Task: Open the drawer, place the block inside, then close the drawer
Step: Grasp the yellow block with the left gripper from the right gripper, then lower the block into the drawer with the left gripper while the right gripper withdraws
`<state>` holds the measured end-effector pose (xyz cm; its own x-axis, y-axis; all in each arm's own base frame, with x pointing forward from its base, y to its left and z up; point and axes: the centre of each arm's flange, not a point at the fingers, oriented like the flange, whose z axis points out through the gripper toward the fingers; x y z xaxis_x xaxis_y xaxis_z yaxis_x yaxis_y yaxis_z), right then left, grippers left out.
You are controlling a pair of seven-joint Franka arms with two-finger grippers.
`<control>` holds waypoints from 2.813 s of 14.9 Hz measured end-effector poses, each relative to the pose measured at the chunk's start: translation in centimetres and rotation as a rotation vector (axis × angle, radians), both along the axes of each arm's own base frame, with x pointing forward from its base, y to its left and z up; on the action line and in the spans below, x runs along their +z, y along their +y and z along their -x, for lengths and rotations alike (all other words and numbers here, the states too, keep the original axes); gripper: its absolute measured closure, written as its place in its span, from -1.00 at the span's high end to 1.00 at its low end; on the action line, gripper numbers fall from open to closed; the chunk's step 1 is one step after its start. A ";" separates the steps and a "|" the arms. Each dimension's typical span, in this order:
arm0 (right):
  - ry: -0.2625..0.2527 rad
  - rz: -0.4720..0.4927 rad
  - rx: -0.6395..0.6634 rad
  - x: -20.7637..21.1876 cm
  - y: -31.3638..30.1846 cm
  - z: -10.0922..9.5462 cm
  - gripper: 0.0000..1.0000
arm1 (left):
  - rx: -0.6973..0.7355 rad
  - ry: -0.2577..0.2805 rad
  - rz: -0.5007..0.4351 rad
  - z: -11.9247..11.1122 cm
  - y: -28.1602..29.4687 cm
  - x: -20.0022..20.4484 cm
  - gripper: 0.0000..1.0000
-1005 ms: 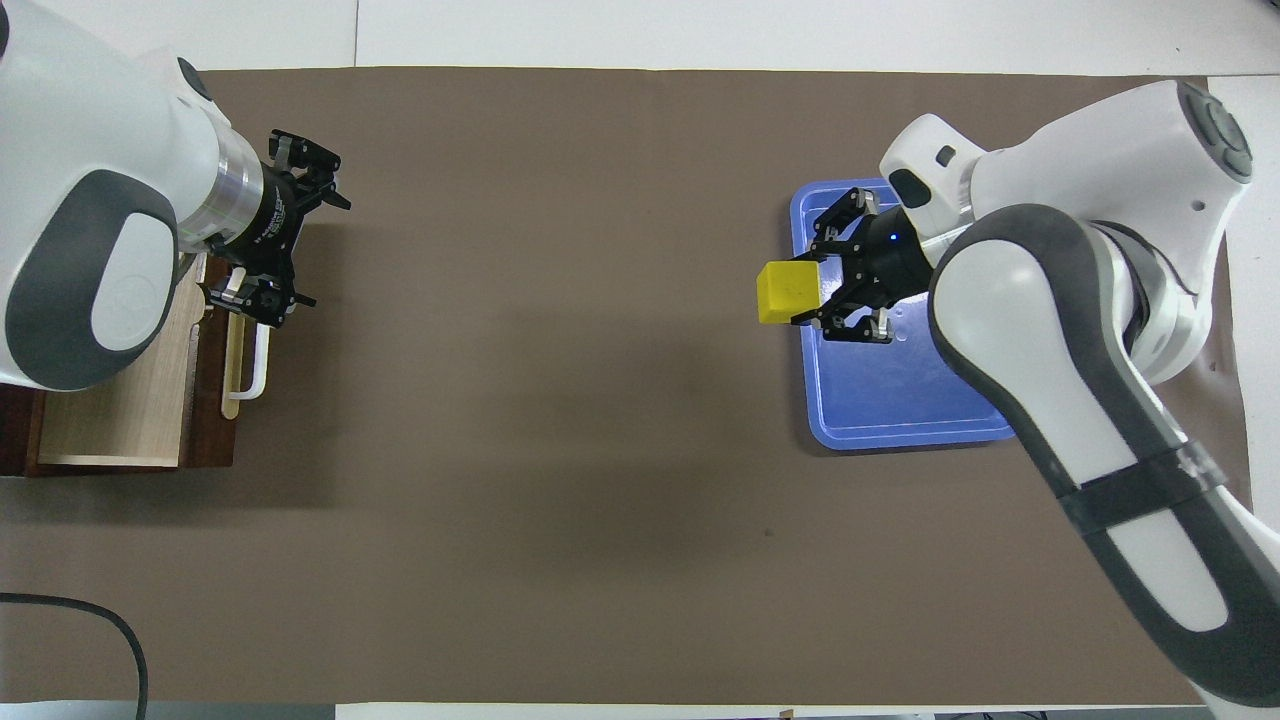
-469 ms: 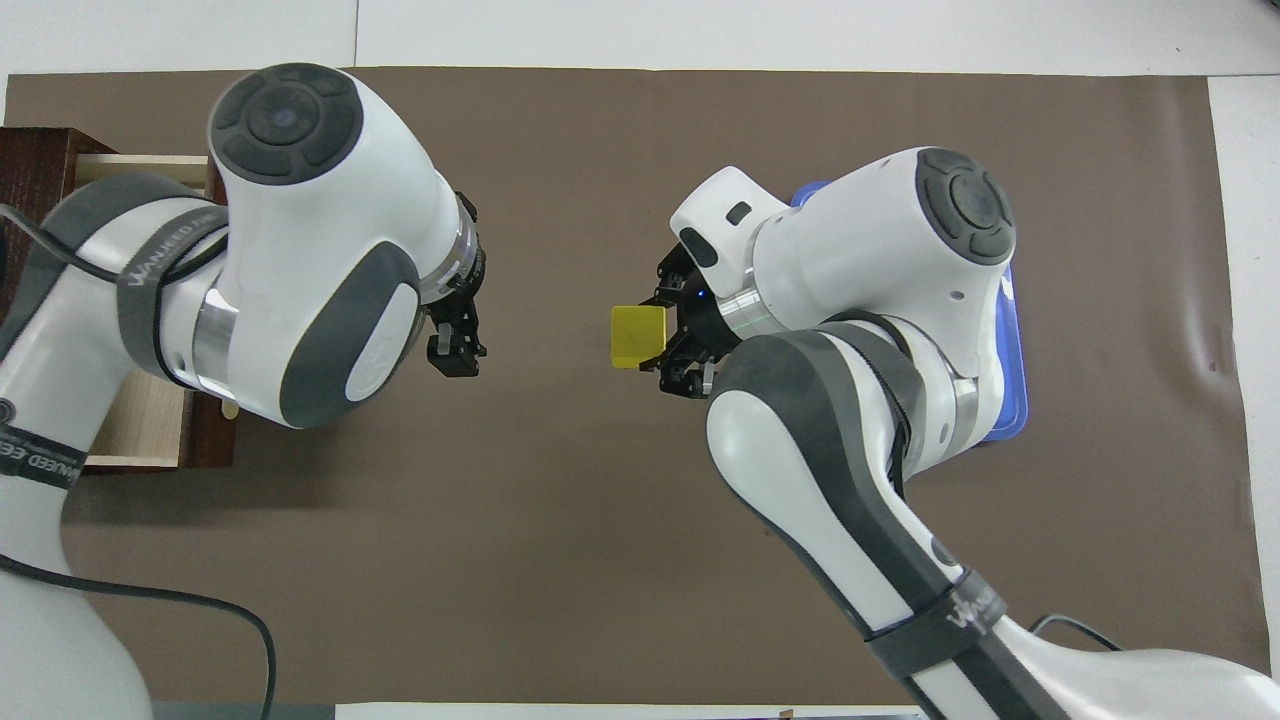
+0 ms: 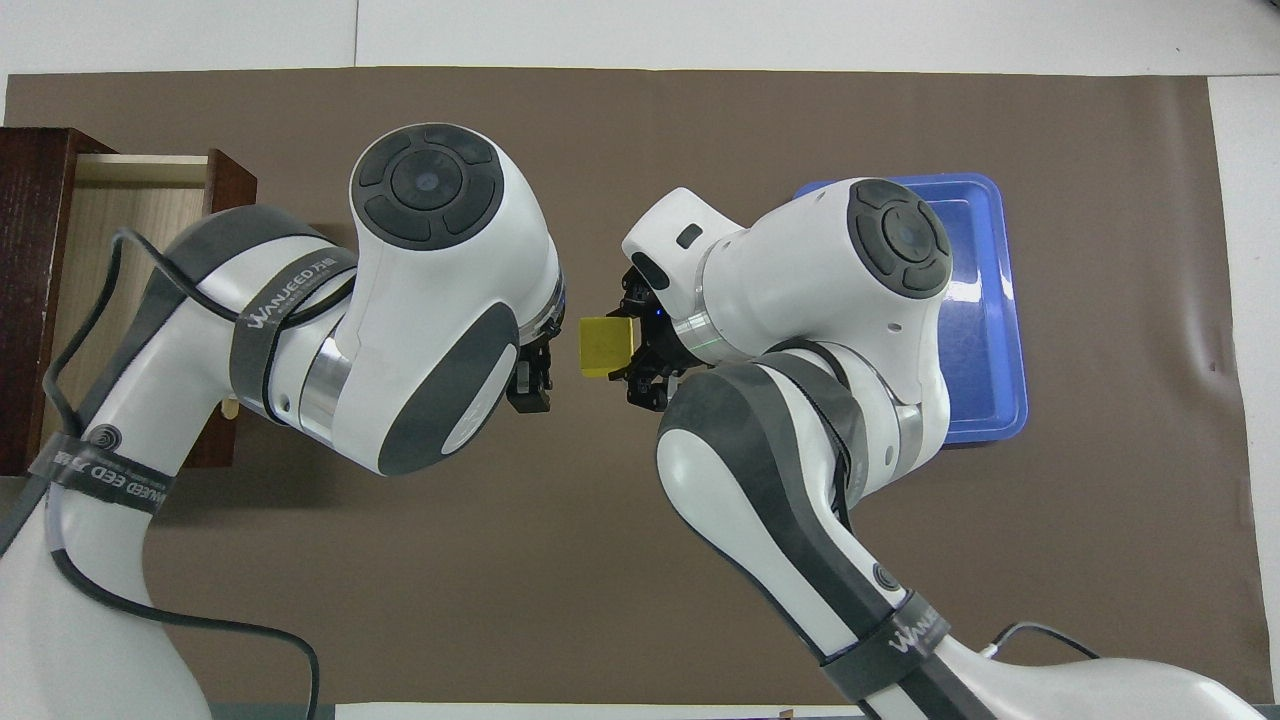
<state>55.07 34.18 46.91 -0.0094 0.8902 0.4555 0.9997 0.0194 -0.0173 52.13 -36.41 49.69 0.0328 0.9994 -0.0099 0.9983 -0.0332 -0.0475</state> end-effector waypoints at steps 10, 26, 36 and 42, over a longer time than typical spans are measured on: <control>-0.007 -0.002 0.010 0.1 0.7 0.4 0.10 | -0.005 -0.038 0.028 2.1 -3.3 -0.3 0.83; 0.006 0.005 -0.013 -0.1 -1.0 -0.5 0.97 | 0.008 -0.034 0.022 2.0 -2.7 -0.8 0.10; 0.081 0.020 -0.135 1.1 -11.0 -4.0 1.00 | -0.017 -0.071 0.025 -5.0 24.8 8.7 0.10; 0.097 0.070 -0.248 1.1 -20.2 -6.3 1.00 | -0.056 -0.071 0.019 -6.2 37.7 7.2 0.10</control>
